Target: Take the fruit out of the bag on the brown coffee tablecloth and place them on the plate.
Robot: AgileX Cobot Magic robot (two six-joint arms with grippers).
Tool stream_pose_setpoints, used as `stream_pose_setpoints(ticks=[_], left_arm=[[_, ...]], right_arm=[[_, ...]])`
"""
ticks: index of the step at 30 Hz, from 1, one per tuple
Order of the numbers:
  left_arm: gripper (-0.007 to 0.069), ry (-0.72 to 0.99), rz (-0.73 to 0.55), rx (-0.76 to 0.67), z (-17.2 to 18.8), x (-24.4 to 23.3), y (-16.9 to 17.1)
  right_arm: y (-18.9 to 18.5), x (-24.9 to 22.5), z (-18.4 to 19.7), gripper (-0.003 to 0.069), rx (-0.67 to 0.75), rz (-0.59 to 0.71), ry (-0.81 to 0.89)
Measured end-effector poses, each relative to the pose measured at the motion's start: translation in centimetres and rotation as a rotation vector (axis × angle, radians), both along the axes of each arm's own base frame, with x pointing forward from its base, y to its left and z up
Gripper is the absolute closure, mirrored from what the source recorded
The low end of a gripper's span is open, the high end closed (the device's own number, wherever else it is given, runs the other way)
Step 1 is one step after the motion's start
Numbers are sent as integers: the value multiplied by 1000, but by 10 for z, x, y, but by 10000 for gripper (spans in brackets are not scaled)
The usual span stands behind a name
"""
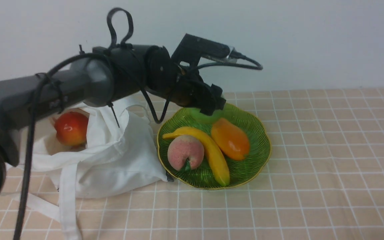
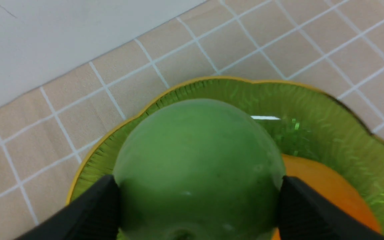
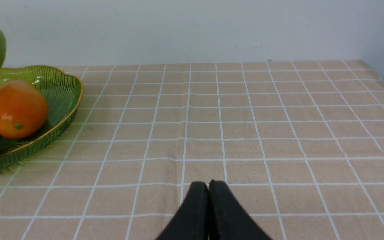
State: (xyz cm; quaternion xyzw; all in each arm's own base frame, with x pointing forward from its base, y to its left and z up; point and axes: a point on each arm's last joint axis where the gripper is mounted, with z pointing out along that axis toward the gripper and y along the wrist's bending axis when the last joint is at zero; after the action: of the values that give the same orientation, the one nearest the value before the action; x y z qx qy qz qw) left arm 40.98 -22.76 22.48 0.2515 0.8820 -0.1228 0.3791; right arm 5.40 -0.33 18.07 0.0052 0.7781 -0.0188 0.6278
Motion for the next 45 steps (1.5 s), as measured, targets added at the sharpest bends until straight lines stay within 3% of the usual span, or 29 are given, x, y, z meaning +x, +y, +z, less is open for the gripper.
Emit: stream_pose_setpoints(ticks=[5, 11, 17, 19, 22, 24, 25, 26, 27, 30, 33, 37, 45], left_arm=[[71, -20, 0, 14, -16, 7, -2], [-55, -57, -5, 40, -14, 11, 3], [-52, -14, 21, 45, 6, 5, 17], [-11, -17, 34, 41, 31, -3, 27], [141, -43, 46, 48, 72, -19, 44], [344, -86, 63, 42, 117, -41, 61], [385, -100, 65, 38, 125, -46, 64], [507, -151, 71, 22, 158, -69, 76], [566, -178, 71, 18, 177, -84, 83], [623, -283, 76, -28, 224, -134, 105], [633, -369, 79, -79, 249, -185, 127], [633, -429, 90, -127, 238, -245, 153], [633, -580, 130, -266, 190, -308, 181]], right_arm=[[0, 0, 0, 673, 0, 0, 0], [0, 0, 0, 673, -3, 1, 0], [0, 0, 0, 673, -3, 1, 0], [0, 0, 0, 673, -3, 1, 0], [0, 0, 0, 673, -3, 1, 0], [0, 0, 0, 673, -3, 1, 0], [0, 0, 0, 673, -3, 1, 0], [0, 0, 0, 673, -3, 1, 0], [0, 0, 0, 673, -3, 1, 0], [0, 0, 0, 673, -4, 1, 0], [0, 0, 0, 673, -4, 1, 0], [0, 0, 0, 673, -4, 1, 0], [0, 0, 0, 673, -4, 1, 0]])
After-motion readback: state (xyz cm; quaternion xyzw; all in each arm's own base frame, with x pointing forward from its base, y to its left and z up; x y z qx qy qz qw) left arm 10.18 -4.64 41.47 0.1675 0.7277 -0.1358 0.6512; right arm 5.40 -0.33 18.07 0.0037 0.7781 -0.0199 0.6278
